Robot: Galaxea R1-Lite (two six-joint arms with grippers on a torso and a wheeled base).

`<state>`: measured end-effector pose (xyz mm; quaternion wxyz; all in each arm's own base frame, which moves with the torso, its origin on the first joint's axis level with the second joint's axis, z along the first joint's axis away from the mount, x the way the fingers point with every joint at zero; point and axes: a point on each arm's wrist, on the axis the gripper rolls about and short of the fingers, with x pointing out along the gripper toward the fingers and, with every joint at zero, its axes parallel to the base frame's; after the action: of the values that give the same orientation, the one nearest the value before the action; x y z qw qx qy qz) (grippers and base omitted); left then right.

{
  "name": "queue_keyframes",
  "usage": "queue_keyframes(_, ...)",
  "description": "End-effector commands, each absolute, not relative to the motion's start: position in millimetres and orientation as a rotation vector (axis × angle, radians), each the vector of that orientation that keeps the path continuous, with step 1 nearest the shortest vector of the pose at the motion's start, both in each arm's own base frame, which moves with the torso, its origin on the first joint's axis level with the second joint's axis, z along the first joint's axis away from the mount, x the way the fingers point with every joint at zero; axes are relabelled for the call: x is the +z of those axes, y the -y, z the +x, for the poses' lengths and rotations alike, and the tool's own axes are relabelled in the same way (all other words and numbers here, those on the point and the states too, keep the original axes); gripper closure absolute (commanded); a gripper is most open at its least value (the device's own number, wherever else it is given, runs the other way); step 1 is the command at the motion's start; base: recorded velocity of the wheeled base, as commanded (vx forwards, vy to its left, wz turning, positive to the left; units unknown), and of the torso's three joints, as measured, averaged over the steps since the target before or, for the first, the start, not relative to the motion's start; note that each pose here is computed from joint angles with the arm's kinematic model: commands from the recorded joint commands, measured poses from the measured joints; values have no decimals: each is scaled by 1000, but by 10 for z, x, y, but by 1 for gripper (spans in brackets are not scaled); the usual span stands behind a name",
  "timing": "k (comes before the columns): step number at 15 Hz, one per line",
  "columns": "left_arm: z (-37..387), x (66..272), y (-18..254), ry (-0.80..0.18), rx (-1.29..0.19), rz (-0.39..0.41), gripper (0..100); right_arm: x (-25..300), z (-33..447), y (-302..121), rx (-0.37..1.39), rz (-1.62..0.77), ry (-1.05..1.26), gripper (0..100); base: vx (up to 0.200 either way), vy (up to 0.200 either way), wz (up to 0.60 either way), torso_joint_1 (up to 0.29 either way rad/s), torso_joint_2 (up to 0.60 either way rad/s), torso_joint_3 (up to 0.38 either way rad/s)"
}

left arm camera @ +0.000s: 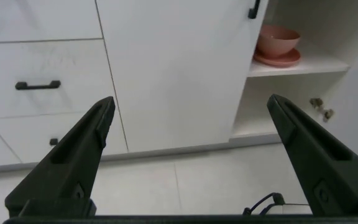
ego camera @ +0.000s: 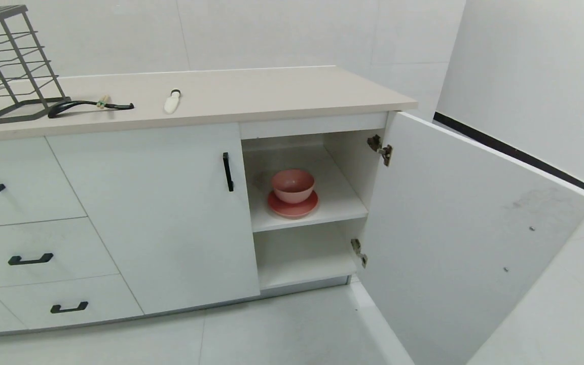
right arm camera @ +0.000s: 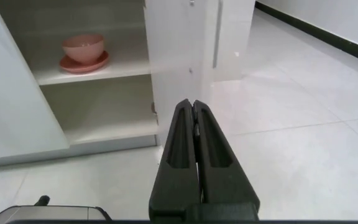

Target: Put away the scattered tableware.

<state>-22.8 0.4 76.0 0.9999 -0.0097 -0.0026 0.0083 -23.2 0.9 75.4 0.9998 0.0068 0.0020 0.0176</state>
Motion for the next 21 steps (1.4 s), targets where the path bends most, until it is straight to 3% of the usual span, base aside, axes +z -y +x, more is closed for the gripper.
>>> queue_keyframes(1,-228,760,-4,5,20,-28,0,754,-230,-9,35,14,-6,100,0,-200,0,2,2,-2)
queue_keyframes(7,-228,761,-5,7,23,-37,0,754,-230,-9,35,14,-6,100,167,-200,0,2,3,3)
queue_keyframes(13,-228,761,-5,7,23,-37,0,770,-229,-6,19,31,12,100,0,0,0,0,0,0)
queue_keyframes(16,-228,761,-5,6,21,-29,0,1270,-289,-31,107,23,225,100,0,0,0,0,0,0)
queue_keyframes(17,-228,761,-5,7,23,-34,0,1476,-217,-49,190,16,181,100,-200,0,0,2,2,7)
queue_keyframes(21,-228,761,-5,6,21,-32,0,1779,318,-75,316,35,-78,100,0,0,0,0,0,0)
